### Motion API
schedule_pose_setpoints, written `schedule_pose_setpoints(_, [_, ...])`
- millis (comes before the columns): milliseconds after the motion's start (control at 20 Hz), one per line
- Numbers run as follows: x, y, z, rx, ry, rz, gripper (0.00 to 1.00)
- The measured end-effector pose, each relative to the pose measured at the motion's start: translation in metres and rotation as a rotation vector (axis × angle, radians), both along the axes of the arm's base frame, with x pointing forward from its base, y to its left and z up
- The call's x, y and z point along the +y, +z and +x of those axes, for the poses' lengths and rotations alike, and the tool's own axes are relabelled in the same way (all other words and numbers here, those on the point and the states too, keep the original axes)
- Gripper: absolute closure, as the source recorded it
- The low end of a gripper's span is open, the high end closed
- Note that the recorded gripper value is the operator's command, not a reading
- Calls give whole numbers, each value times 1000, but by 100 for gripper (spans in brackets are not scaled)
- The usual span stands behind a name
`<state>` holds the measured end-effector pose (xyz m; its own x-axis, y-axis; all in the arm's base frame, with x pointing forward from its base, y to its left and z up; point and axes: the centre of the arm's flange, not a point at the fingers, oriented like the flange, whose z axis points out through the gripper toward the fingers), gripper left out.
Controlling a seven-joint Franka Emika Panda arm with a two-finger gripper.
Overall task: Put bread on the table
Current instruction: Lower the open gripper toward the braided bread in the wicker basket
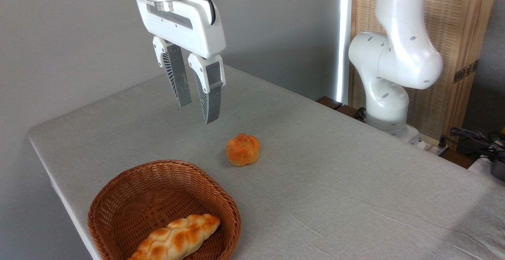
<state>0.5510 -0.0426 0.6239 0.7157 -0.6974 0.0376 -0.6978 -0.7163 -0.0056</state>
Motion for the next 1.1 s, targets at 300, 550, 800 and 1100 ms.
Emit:
schedule_pose_setpoints(300, [0, 0, 0, 1, 0, 0, 0])
schedule_pose_setpoints(550, [0, 5, 7, -65, 1, -5, 0])
schedule_pose_setpoints(800, [-2, -21, 41, -170, 5, -12, 0])
schedule_pose_setpoints(1100, [12, -121, 71, -138, -7, 77, 0])
